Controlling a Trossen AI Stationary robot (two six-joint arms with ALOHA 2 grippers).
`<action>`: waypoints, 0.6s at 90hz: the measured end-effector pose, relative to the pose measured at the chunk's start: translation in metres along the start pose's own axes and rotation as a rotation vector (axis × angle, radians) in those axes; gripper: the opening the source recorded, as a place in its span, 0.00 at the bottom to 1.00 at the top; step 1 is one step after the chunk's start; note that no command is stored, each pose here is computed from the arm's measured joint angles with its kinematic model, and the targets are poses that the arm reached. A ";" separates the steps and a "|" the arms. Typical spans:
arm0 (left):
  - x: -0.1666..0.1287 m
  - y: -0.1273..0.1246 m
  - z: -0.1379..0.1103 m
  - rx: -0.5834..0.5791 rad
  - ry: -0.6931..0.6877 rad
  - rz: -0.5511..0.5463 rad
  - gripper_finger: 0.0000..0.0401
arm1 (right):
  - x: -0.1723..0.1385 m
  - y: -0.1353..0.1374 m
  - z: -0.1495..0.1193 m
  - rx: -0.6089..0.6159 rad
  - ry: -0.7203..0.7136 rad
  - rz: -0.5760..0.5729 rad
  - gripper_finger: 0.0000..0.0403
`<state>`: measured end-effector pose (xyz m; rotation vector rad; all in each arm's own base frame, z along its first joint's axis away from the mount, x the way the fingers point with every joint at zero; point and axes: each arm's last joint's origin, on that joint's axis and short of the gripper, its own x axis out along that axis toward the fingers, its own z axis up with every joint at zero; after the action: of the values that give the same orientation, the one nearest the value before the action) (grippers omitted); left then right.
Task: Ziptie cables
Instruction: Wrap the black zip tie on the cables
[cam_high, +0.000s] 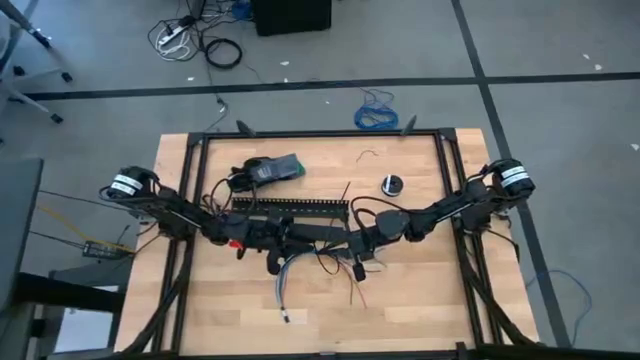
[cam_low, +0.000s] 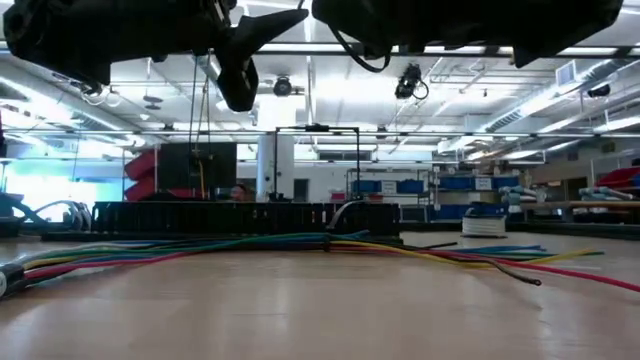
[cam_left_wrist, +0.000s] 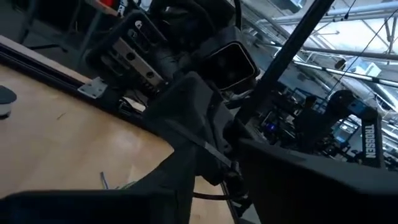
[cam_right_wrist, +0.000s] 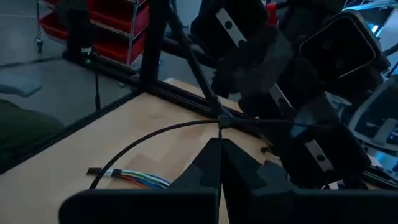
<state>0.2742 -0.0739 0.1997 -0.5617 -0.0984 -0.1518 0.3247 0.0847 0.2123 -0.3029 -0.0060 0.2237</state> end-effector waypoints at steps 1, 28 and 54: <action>0.000 0.000 0.000 0.004 0.000 0.000 0.20 | 0.000 0.000 0.000 0.000 0.000 0.000 0.00; 0.010 -0.008 0.009 0.113 -0.028 -0.037 0.00 | 0.000 0.000 0.002 0.001 -0.021 0.024 0.01; 0.013 -0.008 0.008 0.135 0.003 -0.036 0.00 | 0.000 -0.010 -0.001 0.143 -0.019 -0.007 0.28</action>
<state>0.2850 -0.0781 0.2128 -0.4253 -0.1145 -0.1794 0.3269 0.0749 0.2143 -0.1581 -0.0097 0.2191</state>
